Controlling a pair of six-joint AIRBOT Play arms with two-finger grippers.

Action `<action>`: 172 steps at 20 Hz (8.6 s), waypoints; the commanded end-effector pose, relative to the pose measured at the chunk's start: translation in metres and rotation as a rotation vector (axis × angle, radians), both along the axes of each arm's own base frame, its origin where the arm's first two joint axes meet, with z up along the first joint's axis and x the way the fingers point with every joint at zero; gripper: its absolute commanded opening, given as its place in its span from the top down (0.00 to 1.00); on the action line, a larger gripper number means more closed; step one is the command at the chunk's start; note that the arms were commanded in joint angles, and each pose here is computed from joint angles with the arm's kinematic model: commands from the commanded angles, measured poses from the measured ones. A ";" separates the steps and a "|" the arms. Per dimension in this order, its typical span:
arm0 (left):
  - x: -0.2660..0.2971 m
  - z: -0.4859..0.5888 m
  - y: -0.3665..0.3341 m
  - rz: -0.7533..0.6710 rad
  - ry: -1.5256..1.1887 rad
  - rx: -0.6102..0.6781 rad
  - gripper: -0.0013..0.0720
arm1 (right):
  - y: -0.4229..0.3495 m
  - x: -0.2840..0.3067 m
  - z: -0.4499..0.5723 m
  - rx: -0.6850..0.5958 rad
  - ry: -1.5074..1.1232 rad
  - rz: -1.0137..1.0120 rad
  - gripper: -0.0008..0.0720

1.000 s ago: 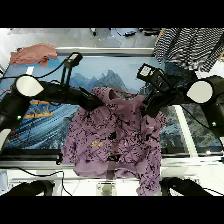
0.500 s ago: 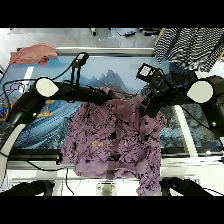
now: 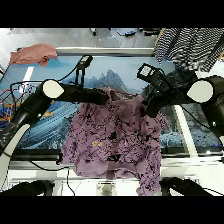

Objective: Fold the clothes and pants, and hang the long-sleeved shirts on hangers.

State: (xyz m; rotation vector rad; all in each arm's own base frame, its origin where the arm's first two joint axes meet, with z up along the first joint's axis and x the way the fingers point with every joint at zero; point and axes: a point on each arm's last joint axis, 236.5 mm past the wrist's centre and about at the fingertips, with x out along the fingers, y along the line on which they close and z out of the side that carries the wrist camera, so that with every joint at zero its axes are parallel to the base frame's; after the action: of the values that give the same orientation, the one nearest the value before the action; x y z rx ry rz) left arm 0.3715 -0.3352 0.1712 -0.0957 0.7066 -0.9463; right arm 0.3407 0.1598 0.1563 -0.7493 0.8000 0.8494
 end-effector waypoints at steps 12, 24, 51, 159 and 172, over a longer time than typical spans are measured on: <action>-0.113 0.007 0.012 -0.291 0.055 0.185 0.94 | 0.013 0.022 -0.012 0.041 -0.002 -0.018 0.95; -0.045 0.125 0.123 -0.030 -0.551 0.225 0.49 | 0.013 0.007 0.034 0.027 -0.179 0.118 0.95; -0.009 0.082 0.075 -0.399 -0.841 0.272 0.95 | 0.035 -0.018 0.087 0.139 -0.331 0.233 0.83; 0.010 0.224 0.149 0.106 -0.950 -0.066 0.25 | -0.430 -0.201 0.320 0.707 -1.265 -2.278 0.95; 0.010 0.224 0.149 0.118 -0.913 -0.096 0.42 | -0.416 -0.254 0.300 0.661 -1.203 -2.448 0.95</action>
State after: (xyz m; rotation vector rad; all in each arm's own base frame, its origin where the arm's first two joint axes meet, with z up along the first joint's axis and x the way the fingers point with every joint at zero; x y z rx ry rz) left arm 0.3816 -0.1860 0.3950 0.2055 -0.1869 -0.7979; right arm 0.0863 -0.2566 0.4492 0.6612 -0.1395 -1.4785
